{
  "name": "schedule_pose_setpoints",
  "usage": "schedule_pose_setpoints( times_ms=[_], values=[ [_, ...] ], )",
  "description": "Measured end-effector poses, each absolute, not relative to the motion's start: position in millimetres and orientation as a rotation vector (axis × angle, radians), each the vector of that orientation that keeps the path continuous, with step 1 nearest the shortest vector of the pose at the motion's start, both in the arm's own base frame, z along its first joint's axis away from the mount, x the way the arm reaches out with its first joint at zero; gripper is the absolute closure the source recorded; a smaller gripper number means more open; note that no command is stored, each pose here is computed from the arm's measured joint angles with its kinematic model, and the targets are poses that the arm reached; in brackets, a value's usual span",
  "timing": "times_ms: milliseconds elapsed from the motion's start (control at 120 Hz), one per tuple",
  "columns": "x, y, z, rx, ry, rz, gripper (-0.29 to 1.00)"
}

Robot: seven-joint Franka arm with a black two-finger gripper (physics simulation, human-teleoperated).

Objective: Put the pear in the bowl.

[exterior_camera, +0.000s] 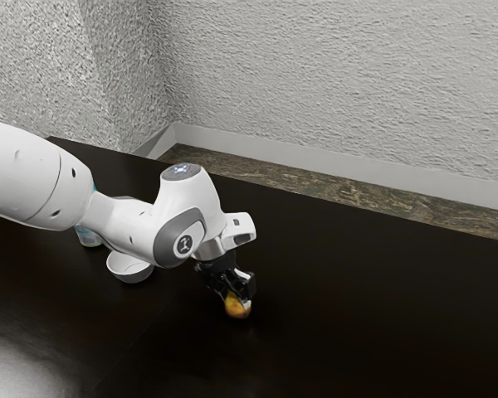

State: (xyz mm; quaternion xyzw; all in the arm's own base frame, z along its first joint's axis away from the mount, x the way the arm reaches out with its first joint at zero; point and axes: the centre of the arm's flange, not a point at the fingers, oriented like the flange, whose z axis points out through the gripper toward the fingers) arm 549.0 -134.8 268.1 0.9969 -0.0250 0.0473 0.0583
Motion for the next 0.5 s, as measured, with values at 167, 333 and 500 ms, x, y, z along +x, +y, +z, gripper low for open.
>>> schedule_pose_setpoints(
  times_ms=[167, 333, 500],
  values=[
    [549.1, -134.8, 268.2, 3.021, -0.045, 0.142, 0.62],
    [549.4, -134.9, 270.3, 3.022, -0.018, 0.148, 0.64],
    [551.4, -133.4, 289.5, 3.01, -0.008, 0.194, 0.5]
  ],
)
